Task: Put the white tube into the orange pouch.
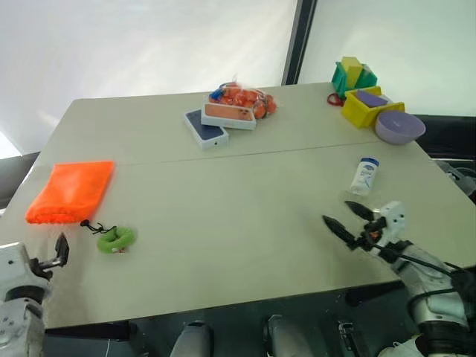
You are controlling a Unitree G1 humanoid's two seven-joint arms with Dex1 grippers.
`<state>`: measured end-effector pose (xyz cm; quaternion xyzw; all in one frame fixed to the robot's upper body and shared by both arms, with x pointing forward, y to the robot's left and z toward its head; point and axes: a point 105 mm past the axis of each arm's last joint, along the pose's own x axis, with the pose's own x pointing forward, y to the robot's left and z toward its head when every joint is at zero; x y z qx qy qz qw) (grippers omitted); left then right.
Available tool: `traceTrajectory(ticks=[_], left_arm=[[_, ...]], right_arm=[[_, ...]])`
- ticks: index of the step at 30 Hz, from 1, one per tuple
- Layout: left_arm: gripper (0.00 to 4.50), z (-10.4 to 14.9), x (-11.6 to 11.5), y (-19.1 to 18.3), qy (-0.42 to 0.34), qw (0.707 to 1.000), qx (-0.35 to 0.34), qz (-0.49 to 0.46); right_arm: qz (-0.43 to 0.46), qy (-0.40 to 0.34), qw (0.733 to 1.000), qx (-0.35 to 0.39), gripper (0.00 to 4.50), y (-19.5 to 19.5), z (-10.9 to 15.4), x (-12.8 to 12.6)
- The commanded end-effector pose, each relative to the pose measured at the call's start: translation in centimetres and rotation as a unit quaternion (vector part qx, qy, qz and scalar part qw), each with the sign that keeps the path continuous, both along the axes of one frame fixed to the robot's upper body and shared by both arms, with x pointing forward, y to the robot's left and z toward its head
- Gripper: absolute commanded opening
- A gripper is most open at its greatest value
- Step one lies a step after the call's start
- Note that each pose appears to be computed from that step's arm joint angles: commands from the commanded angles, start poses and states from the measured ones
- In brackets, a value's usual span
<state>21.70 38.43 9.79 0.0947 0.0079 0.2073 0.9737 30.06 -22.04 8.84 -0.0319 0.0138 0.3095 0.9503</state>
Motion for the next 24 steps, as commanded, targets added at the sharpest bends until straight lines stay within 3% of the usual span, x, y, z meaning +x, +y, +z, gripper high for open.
traceTrajectory(ticks=[1, 13, 24], left_arm=[[4.50, 2.1, 0.7, -0.1, 0.011, 0.994, 0.104, -0.011], [4.50, 3.0, 2.8, 2.2, 0.103, 0.964, 0.246, -0.006], [4.50, 2.9, 5.6, 3.6, 0.175, 0.921, 0.346, -0.036]], right_arm=[[0.048, -0.036, 0.998, 0.017, 4.45, 3.2, 2.3, 0.2], [0.171, -0.049, 0.983, 0.034, 4.45, 11.4, 3.6, -1.2], [0.169, -0.061, 0.982, 0.057, 4.45, 13.2, 4.3, -0.6]])
